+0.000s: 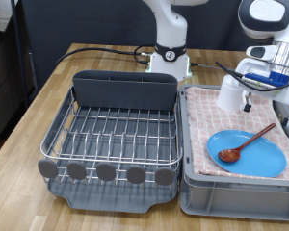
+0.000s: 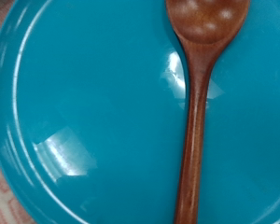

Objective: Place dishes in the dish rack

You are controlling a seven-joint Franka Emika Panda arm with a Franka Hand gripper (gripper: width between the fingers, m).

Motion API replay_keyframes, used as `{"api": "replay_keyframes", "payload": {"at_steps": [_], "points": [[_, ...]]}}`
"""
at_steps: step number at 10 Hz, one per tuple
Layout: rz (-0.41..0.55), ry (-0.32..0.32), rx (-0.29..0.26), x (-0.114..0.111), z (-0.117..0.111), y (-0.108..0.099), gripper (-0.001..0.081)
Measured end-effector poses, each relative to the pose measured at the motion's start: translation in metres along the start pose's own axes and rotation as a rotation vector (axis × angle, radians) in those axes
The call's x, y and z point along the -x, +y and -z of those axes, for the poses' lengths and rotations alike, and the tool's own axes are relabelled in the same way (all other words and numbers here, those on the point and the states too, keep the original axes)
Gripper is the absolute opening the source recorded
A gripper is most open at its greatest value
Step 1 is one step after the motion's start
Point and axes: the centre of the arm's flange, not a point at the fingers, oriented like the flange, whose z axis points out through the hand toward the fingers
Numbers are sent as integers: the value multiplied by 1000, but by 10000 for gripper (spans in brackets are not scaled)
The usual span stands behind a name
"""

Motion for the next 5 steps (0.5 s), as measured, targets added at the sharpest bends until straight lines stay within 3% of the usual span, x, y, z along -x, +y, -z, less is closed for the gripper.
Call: {"api": "replay_keyframes", "payload": {"at_steps": [5], "points": [[36, -26, -3, -3, -30, 10, 802]]}}
